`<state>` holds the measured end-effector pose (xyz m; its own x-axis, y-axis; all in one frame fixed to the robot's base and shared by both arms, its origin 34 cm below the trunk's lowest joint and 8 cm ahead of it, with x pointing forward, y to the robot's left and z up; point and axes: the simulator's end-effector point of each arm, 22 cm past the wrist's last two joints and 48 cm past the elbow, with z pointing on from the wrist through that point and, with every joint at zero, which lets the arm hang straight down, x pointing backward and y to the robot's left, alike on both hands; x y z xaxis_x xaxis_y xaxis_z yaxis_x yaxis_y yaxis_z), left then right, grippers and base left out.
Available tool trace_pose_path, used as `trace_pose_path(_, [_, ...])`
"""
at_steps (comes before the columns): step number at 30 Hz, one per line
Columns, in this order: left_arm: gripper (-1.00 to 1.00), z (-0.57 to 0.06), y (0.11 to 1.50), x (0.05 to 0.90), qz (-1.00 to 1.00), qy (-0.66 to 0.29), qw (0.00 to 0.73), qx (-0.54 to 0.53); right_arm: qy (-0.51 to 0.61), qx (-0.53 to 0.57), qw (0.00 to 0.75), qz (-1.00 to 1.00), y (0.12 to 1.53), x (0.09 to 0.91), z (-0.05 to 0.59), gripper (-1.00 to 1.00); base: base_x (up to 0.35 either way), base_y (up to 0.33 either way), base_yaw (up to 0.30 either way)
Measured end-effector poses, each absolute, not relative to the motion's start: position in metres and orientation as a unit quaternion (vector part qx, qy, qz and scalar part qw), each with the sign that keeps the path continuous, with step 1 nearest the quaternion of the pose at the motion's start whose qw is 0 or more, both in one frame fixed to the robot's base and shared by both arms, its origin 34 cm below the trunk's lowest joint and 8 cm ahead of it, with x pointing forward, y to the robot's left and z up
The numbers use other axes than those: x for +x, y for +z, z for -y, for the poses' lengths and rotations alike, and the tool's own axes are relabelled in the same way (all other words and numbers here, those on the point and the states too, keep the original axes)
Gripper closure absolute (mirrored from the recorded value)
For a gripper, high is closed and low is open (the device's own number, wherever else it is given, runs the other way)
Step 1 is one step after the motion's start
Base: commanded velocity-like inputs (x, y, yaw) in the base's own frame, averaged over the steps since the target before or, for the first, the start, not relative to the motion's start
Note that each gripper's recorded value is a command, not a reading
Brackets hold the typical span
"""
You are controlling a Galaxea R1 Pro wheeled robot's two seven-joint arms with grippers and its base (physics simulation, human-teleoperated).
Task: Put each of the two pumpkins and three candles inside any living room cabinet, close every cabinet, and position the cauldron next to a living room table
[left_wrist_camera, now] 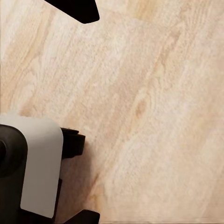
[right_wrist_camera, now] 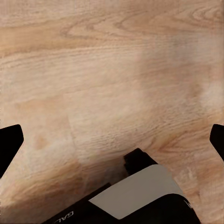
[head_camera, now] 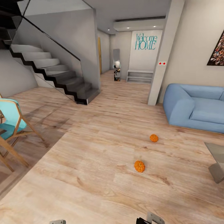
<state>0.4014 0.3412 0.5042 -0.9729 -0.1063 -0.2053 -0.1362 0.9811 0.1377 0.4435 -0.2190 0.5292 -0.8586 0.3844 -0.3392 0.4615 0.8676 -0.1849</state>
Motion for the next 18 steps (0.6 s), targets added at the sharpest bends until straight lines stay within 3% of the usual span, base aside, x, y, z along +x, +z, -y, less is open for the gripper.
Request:
trace_pose_path(10, [-1.00,-0.3414,0.5042,0.4014,-0.990,0.076,0.099,-0.061,-0.130,0.223,0.146,-0.955,0.5291,0.4431,0.2187,-1.00,0.301,-0.160,-0.248])
trace_pose_path(18, [-1.00,-0.3413,0.5042,0.4015,-0.990,0.076,0.099,-0.061,-0.130,0.223,0.146,-0.955,0.5290,0.4430,0.2187,-1.00,0.296,-0.059,-0.282])
